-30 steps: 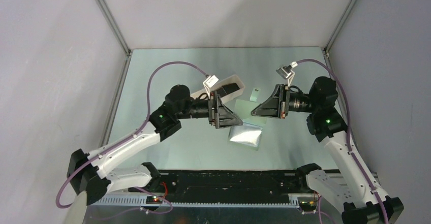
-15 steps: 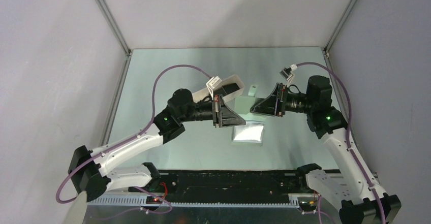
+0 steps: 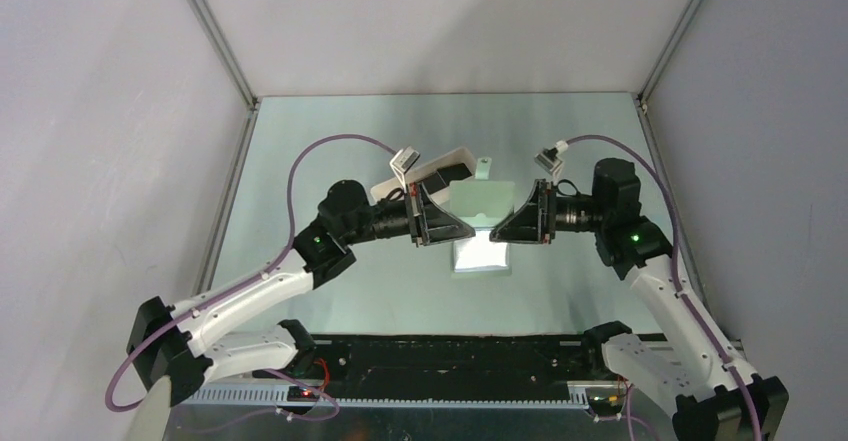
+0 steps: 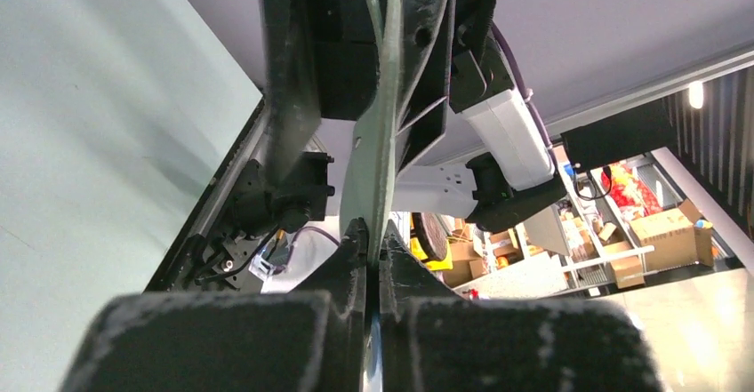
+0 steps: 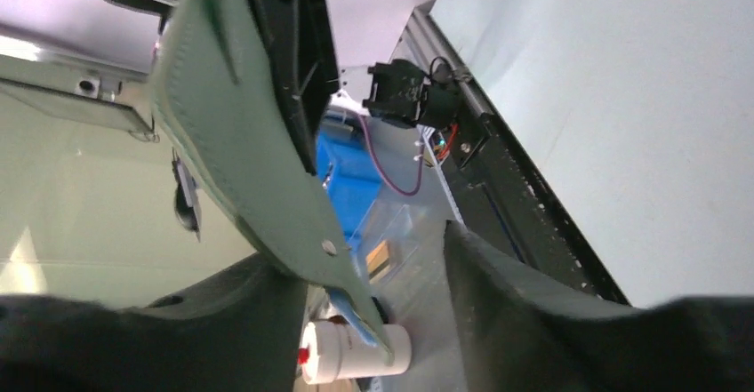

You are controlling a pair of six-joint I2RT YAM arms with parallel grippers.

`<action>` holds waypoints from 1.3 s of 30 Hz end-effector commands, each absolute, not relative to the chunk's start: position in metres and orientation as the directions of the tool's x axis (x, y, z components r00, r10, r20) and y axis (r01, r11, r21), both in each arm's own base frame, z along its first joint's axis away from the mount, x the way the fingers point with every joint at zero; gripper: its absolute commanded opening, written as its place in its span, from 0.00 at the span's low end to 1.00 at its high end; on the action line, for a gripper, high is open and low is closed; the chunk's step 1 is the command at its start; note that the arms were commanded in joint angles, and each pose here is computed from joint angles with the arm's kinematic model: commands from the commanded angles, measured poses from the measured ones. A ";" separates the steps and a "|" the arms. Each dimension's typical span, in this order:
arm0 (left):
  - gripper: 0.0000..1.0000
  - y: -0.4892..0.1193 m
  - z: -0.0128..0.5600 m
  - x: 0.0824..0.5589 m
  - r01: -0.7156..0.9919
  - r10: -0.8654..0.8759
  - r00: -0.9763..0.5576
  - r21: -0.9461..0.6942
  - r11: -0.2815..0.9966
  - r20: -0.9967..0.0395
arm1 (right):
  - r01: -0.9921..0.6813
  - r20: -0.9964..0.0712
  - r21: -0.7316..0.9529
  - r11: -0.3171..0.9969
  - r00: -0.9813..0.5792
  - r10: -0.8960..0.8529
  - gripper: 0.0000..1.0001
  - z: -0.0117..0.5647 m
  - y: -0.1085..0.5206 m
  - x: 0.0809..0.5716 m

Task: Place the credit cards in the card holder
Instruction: Open the card holder.

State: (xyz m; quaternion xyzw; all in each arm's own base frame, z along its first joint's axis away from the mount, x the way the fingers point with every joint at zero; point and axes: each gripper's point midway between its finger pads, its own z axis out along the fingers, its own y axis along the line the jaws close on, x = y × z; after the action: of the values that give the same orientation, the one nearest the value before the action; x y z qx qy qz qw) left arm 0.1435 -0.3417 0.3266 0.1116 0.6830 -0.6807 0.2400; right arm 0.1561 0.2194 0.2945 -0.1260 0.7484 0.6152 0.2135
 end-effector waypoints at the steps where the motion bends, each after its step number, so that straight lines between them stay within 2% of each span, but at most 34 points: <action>1: 0.00 -0.343 0.352 0.142 0.516 -0.188 -0.843 -0.857 -0.017 -0.504 | -0.480 -0.486 0.869 0.118 -0.874 0.026 0.32 0.311 0.239 0.151; 2: 0.02 -0.343 0.351 0.141 0.515 -0.184 -0.844 -0.857 -0.017 -0.504 | -0.474 -0.479 0.873 0.115 -0.877 0.026 0.21 0.311 0.241 0.152; 3: 0.14 -0.342 0.348 0.141 0.514 -0.181 -0.845 -0.858 -0.012 -0.504 | -0.456 -0.462 0.882 0.117 -0.887 0.030 0.04 0.310 0.241 0.155; 4: 0.22 -0.342 0.347 0.141 0.514 -0.184 -0.844 -0.858 -0.010 -0.504 | -0.447 -0.454 0.887 0.120 -0.890 0.037 0.01 0.310 0.241 0.157; 5: 0.48 -0.339 0.344 0.141 0.514 -0.189 -0.843 -0.858 -0.006 -0.504 | -0.425 -0.434 0.896 0.126 -0.900 0.051 0.00 0.309 0.239 0.161; 6: 0.68 -0.337 0.342 0.142 0.511 -0.199 -0.842 -0.859 0.001 -0.501 | -0.427 -0.436 0.896 0.123 -0.898 0.060 0.00 0.311 0.238 0.163; 8: 0.86 -0.328 0.336 0.147 0.499 -0.233 -0.841 -0.867 0.021 -0.489 | -0.414 -0.423 0.904 0.108 -0.903 0.080 0.00 0.316 0.234 0.166; 10: 0.91 -0.317 0.326 0.151 0.479 -0.266 -0.841 -0.877 0.043 -0.472 | -0.395 -0.403 0.914 0.092 -0.910 0.094 0.00 0.321 0.229 0.168; 13: 0.91 -0.306 0.314 0.150 0.463 -0.274 -0.845 -0.885 0.054 -0.459 | -0.362 -0.369 0.929 0.077 -0.924 0.103 0.00 0.326 0.224 0.170; 15: 0.86 -0.302 0.311 0.148 0.462 -0.272 -0.847 -0.885 0.052 -0.458 | -0.353 -0.359 0.933 0.070 -0.927 0.105 0.00 0.328 0.223 0.171; 17: 0.77 -0.300 0.308 0.147 0.463 -0.275 -0.845 -0.885 0.053 -0.458 | -0.347 -0.352 0.936 0.063 -0.930 0.104 0.00 0.330 0.223 0.171; 20: 0.57 -0.300 0.310 0.146 0.472 -0.274 -0.842 -0.881 0.041 -0.464 | -0.346 -0.351 0.936 0.058 -0.930 0.107 0.00 0.332 0.223 0.171; 24: 0.45 -0.304 0.312 0.145 0.478 -0.254 -0.847 -0.878 0.024 -0.468 | -0.345 -0.349 0.937 0.055 -0.931 0.109 0.00 0.334 0.223 0.171; 32: 0.43 -0.314 0.330 0.133 0.523 -0.200 -0.840 -0.850 -0.056 -0.504 | -0.332 -0.337 0.941 0.063 -0.932 0.131 0.00 0.334 0.223 0.175; 39: 0.34 -0.323 0.330 0.125 0.526 -0.179 -0.843 -0.847 -0.081 -0.507 | -0.315 -0.321 0.947 0.067 -0.937 0.137 0.00 0.332 0.224 0.178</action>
State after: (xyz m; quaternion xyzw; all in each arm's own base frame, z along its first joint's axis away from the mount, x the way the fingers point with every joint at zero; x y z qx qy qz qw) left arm 0.1345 -0.3176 0.2989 0.1056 0.6700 -0.6974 0.2313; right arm 0.1759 0.2240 0.3267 -0.0565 0.7171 0.6775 0.1537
